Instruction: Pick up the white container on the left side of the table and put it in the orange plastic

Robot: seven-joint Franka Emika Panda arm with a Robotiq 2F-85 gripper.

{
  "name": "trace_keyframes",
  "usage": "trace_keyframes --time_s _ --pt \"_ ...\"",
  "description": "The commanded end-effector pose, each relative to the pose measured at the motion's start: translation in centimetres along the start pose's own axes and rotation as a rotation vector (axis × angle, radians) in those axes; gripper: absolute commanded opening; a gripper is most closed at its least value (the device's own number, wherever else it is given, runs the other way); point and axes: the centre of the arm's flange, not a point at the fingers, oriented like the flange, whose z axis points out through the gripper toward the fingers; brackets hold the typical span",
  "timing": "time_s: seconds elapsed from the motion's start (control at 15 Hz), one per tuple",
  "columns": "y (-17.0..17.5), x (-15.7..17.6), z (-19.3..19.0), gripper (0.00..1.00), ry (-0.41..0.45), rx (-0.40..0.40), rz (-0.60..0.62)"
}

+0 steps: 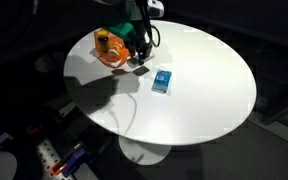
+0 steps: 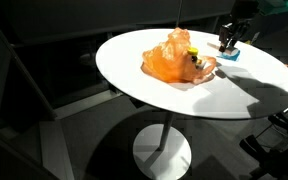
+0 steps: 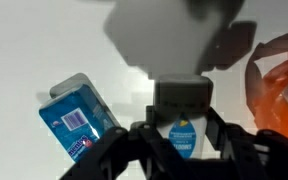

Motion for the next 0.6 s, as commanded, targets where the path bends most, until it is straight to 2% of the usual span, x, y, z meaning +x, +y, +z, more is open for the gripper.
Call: trace_keyframes --time_s 0.0,0.2,0.53 --pt "-1.2 -3.0 -3.9 0.25 -0.004 0.029 -0.051" --pt "-3.0 -3.6 -5.3 0.25 -0.009 0.069 -0.12" --pt "-6.6 -3.3 -6.5 0.25 -0.045 0.198 -0.318"
